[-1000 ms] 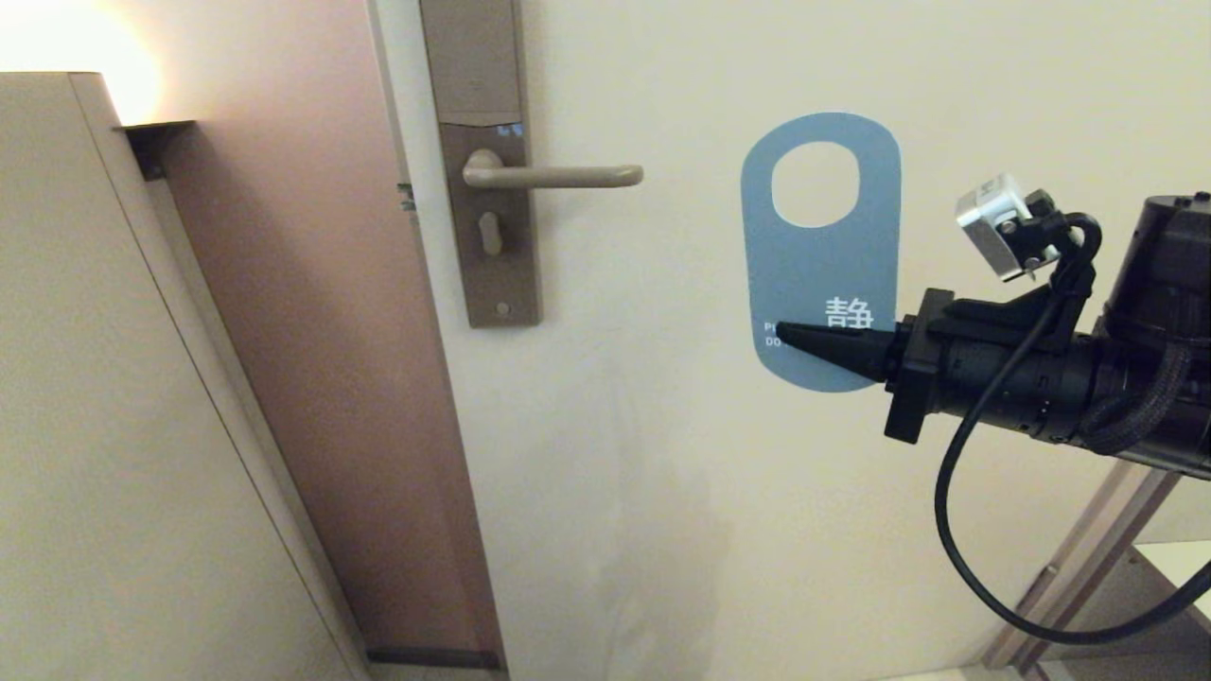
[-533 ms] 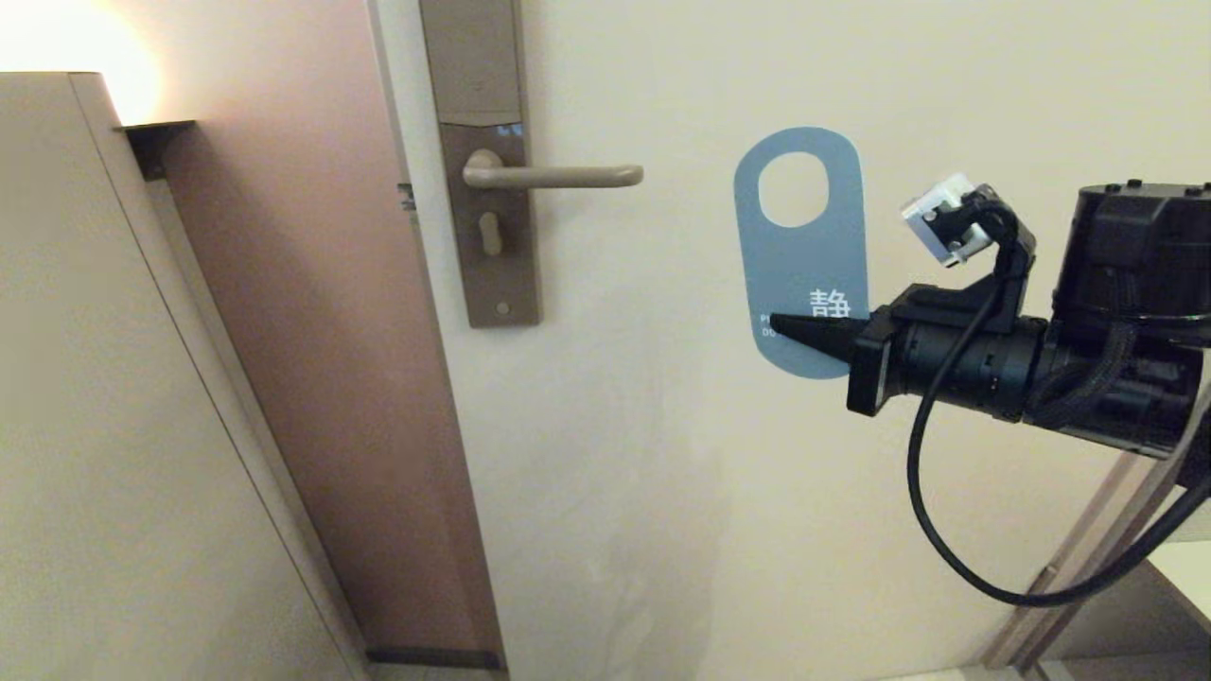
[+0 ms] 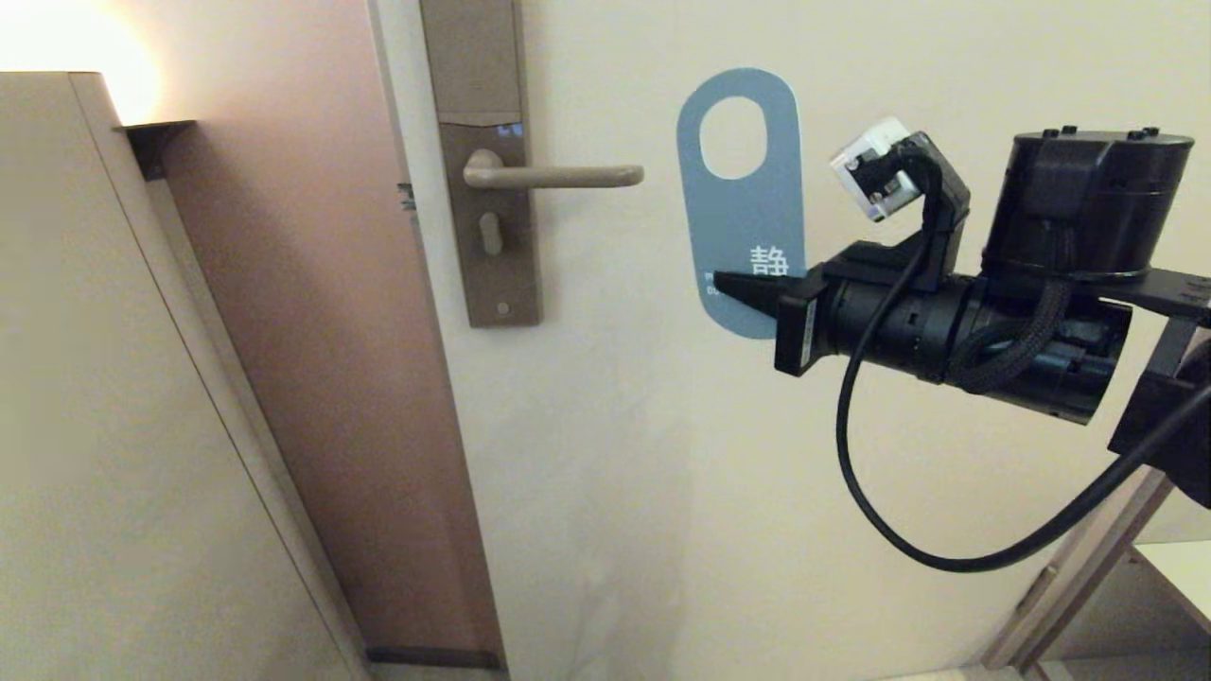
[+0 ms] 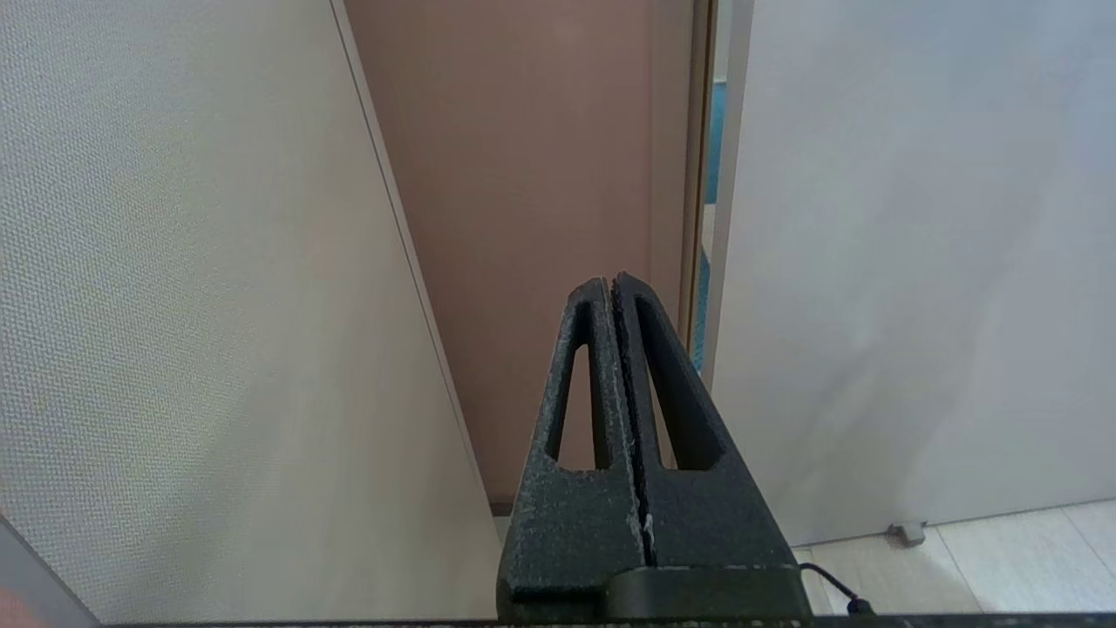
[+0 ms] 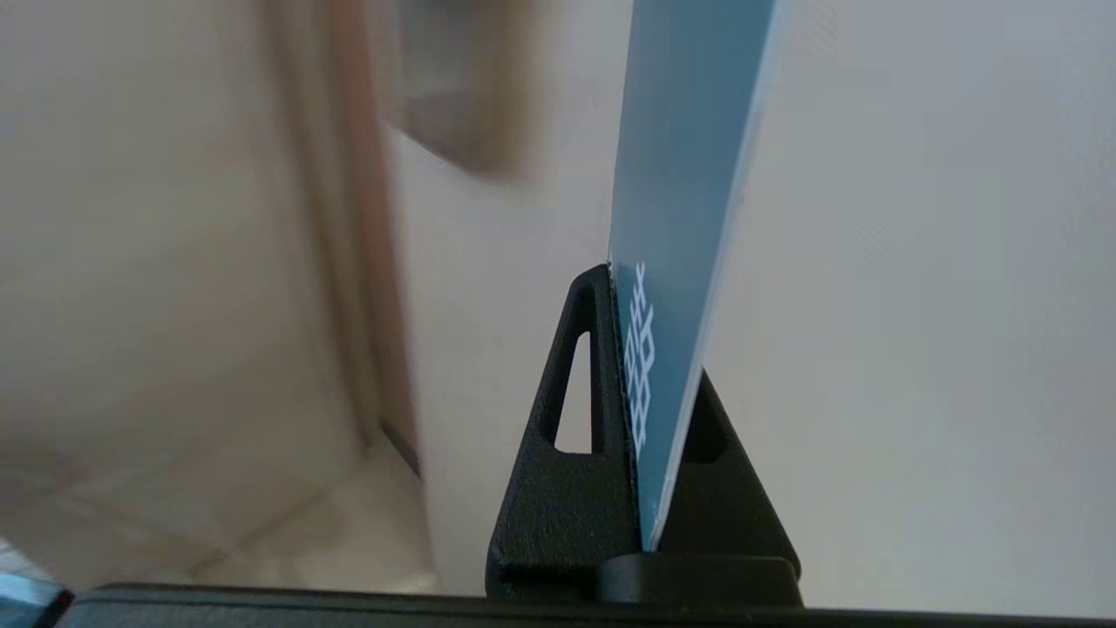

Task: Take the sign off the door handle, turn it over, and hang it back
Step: Hang the sign back with the other side facing out

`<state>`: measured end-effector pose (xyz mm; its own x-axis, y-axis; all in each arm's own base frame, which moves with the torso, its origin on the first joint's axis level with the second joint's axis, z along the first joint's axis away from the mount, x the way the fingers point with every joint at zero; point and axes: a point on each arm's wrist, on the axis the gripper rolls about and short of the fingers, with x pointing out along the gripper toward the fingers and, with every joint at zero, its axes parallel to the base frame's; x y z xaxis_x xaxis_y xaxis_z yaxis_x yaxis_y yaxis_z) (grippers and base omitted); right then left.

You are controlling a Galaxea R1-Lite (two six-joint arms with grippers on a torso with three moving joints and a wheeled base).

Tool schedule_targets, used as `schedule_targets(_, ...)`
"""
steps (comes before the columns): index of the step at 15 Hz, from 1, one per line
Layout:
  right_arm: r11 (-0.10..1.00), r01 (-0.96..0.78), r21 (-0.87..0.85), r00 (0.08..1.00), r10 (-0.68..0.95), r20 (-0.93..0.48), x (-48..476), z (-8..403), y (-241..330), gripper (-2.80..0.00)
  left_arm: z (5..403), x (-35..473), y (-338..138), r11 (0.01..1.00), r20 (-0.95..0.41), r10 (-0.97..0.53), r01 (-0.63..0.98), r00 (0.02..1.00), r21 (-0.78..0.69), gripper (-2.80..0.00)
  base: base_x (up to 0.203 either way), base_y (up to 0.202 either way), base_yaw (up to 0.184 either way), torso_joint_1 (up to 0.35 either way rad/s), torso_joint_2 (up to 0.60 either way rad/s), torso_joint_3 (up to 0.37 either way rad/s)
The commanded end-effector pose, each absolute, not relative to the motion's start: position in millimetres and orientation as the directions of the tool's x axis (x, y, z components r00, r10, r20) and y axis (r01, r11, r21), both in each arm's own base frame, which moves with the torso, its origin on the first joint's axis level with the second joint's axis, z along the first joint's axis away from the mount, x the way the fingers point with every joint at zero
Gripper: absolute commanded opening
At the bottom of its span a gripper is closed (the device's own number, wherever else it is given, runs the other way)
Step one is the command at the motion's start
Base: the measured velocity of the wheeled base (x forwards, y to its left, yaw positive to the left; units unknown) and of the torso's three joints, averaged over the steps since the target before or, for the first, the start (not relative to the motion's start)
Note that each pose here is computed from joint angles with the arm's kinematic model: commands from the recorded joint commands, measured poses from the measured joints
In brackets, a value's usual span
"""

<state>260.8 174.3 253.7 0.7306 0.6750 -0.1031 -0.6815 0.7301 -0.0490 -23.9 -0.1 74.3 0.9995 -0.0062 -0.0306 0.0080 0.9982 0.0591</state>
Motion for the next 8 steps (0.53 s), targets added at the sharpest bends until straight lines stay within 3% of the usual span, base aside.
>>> schedule_targets(1, 0.698, -0.714, -0.059, 0.700, 0.709, -0.085, 260, 257, 191, -2.80, 74, -24, 0, 0.998, -0.032, -0.006, 0.008, 0.999, 0.060, -2.80, 0.000, 0.000, 0.000, 0.000, 0.00, 0.000)
schedule_targets(5, 0.689, -0.717, -0.102, 0.697, 0.711, -0.095, 272, 251, 202, -2.80, 74, -24, 0, 0.998, -0.032, -0.006, 0.008, 0.999, 0.060, -2.80, 0.000, 0.000, 0.000, 0.000, 0.00, 0.000)
schedule_targets(8, 0.737, -0.667, -0.108, 0.745, 0.660, -0.099, 282, 248, 207, -2.80, 74, -24, 0, 0.998, -0.032, -0.006, 0.008, 0.999, 0.060, -2.80, 0.000, 0.000, 0.000, 0.000, 0.00, 0.000)
